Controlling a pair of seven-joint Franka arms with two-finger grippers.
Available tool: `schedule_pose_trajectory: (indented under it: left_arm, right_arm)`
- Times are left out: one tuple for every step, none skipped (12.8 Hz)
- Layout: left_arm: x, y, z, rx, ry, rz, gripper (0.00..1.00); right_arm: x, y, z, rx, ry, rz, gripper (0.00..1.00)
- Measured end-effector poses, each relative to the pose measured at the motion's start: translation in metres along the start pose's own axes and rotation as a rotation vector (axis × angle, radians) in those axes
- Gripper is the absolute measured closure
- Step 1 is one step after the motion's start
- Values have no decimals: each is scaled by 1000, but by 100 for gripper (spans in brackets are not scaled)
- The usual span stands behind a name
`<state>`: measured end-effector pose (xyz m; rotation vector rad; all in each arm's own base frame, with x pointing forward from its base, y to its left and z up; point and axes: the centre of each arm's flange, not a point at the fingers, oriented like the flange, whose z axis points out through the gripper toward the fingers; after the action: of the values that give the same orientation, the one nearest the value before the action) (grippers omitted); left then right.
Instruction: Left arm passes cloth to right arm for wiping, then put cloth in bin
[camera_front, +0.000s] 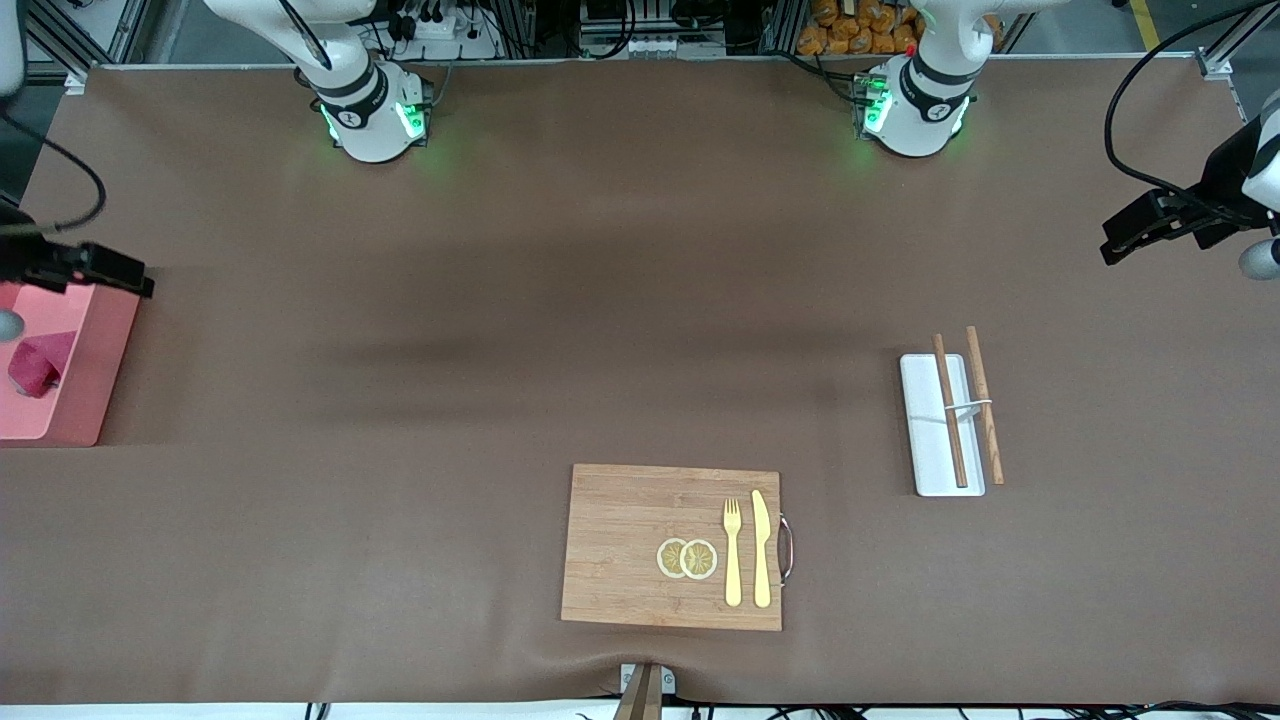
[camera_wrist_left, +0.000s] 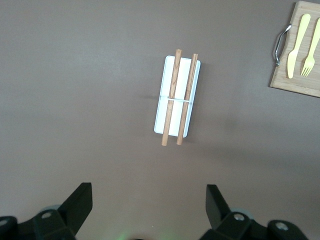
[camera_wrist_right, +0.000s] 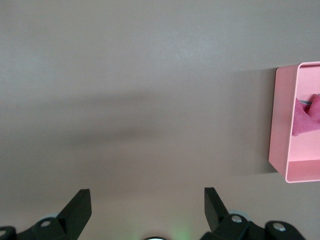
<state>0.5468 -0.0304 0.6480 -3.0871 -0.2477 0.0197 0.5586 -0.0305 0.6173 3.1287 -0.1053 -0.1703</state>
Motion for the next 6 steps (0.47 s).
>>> schedule_pose_trajectory:
  left_arm:
    - [0, 0, 0, 0, 0, -1, 0]
    - [0, -1, 0, 0, 0, -1, 0]
    - [0, -1, 0, 0, 0, -1, 0]
    - [0, -1, 0, 0, 0, -1, 0]
    - [0, -1, 0, 0, 1, -1, 0]
    - [0, -1, -1, 0, 1, -2, 0]
  right_arm:
    - [-11, -11, -11, 3, 16, 0, 0]
    - [-20, -22, -19, 3, 26, -6, 0]
    - [-26, -28, -24, 1, 24, -12, 0]
    - [-30, -28, -26, 0, 12, -12, 0]
    - [-33, -23, -28, 1, 3, -5, 0]
    - [-35, -16, -31, 2, -1, -3, 0]
